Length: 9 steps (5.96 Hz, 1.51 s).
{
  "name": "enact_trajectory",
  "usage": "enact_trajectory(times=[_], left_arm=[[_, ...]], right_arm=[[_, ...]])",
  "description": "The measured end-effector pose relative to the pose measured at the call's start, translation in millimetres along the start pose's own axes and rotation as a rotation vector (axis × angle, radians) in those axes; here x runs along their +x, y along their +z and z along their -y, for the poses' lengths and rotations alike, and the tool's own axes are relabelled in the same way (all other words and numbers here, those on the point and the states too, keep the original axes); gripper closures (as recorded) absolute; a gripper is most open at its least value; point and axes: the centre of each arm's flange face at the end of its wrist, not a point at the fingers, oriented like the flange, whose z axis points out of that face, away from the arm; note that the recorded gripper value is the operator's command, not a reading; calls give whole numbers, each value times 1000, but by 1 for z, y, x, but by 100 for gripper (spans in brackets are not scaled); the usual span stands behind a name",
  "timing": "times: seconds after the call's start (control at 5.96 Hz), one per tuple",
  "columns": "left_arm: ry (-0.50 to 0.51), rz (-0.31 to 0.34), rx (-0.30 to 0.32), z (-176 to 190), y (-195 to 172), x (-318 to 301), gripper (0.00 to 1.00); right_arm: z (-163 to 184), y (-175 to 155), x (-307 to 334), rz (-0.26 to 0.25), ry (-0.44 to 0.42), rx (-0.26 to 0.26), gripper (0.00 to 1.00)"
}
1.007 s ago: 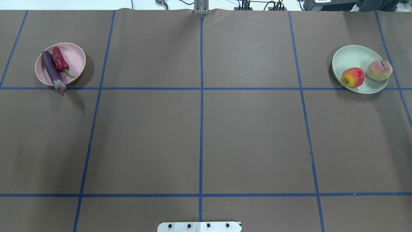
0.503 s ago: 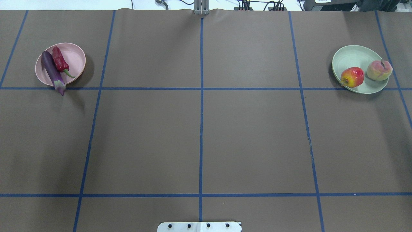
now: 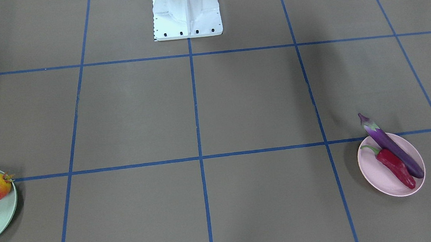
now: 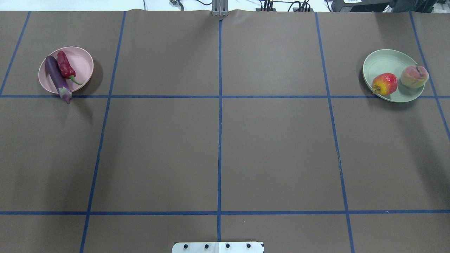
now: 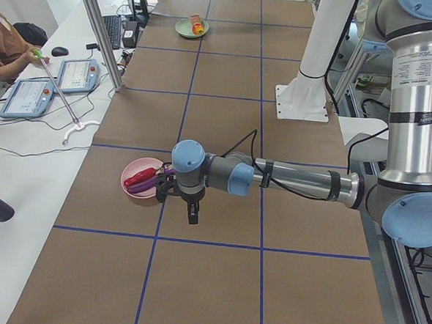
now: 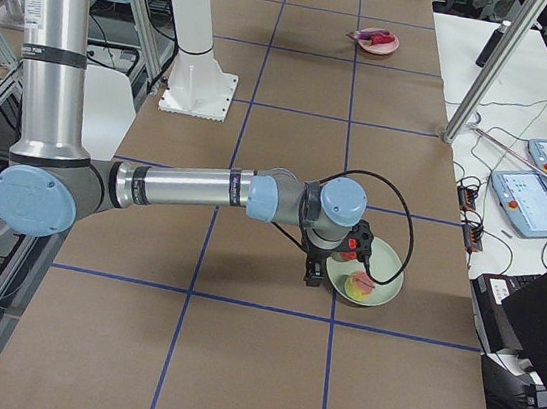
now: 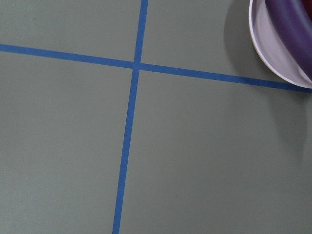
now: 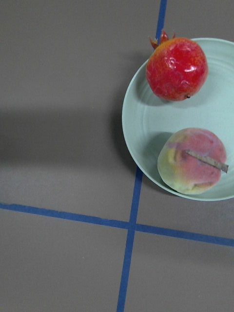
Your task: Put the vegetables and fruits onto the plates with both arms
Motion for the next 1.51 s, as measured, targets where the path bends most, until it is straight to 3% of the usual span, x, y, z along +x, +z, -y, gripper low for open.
enact_trajectory(times=[0.5, 1.51], left_arm=[[46, 18, 17, 1, -27, -25, 0], [16, 34, 9, -20, -26, -62, 0]], right_arm=[[-4, -5, -1, -11, 1, 4, 0], [-13, -1, 6, -22, 14, -3, 0]])
